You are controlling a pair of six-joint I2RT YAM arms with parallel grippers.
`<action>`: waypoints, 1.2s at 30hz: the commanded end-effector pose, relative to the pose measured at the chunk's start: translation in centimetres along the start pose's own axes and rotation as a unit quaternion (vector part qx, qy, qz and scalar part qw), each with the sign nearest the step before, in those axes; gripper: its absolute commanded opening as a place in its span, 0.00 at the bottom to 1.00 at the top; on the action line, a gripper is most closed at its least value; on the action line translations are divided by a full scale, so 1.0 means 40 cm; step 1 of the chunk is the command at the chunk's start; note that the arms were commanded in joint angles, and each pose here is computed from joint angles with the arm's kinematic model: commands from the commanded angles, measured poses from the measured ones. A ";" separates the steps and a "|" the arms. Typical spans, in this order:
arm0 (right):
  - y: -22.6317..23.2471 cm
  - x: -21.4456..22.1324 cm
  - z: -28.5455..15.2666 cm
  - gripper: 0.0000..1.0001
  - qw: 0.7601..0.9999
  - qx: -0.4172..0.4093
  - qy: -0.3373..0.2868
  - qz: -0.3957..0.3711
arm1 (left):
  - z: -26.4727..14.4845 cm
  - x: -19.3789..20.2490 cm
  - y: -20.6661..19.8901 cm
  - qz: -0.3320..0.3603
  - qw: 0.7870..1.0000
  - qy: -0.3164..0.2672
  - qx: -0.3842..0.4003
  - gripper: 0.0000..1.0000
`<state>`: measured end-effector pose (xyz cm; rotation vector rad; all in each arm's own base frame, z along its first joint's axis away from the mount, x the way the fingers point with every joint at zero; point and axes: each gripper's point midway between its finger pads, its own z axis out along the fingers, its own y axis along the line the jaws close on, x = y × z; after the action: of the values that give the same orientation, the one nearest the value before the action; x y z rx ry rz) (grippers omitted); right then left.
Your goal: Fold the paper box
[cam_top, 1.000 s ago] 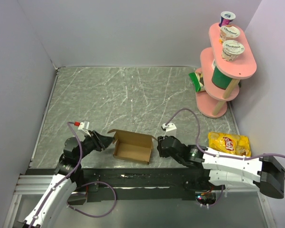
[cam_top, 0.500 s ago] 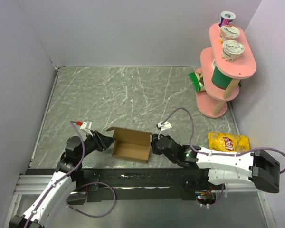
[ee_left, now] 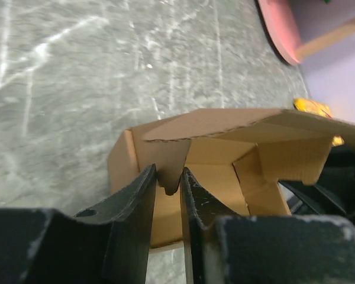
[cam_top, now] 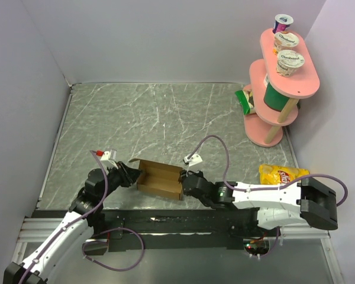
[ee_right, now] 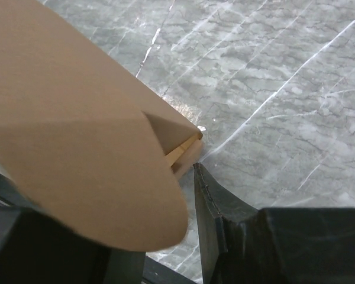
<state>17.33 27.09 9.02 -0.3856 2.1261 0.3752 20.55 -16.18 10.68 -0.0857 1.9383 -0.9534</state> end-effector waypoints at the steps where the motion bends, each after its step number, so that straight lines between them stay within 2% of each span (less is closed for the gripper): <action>1: 0.008 -0.033 -0.003 0.40 1.000 0.013 -0.017 0.006 | -0.003 -0.038 0.020 -0.017 0.999 -0.032 -0.041 0.30; 9: 0.014 -0.016 -0.022 0.43 1.000 0.014 -0.011 -0.017 | -0.001 -0.035 0.018 -0.014 0.999 -0.030 -0.040 0.27; 12: 0.034 -0.016 -0.048 0.55 0.999 -0.005 -0.017 -0.035 | -0.001 -0.041 0.018 0.005 0.999 -0.029 -0.045 0.25; 13: 0.034 -0.015 -0.056 0.66 0.999 -0.007 -0.019 -0.047 | -0.001 -0.048 0.015 0.015 0.998 -0.031 -0.045 0.25; 16: 0.055 -0.004 -0.096 0.84 0.997 -0.027 -0.018 -0.073 | 0.001 -0.043 0.013 0.026 0.998 -0.025 -0.043 0.25; 18: 0.068 0.000 -0.126 0.87 0.996 -0.042 -0.021 -0.076 | 0.001 -0.044 0.013 0.031 0.998 -0.024 -0.044 0.25; 22: 0.076 0.022 -0.181 0.86 0.992 -0.071 -0.026 -0.100 | 0.003 -0.044 0.003 0.039 0.998 -0.022 -0.035 0.25; 28: 0.160 0.033 -0.283 0.81 0.969 -0.196 -0.051 -0.138 | 0.006 -0.034 -0.001 0.043 0.998 -0.013 -0.032 0.25; 32: 0.175 -0.055 -0.352 0.70 0.962 -0.232 -0.097 -0.102 | 0.009 -0.027 0.001 0.043 0.998 -0.007 -0.035 0.25; 36: 0.196 -0.186 -0.399 0.67 0.956 -0.243 -0.157 -0.056 | 0.009 -0.031 0.001 0.043 0.998 -0.011 -0.039 0.25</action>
<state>4.83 27.82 17.67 -0.8442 1.8013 0.7537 20.94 -15.62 9.51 -0.0711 1.9912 -0.8188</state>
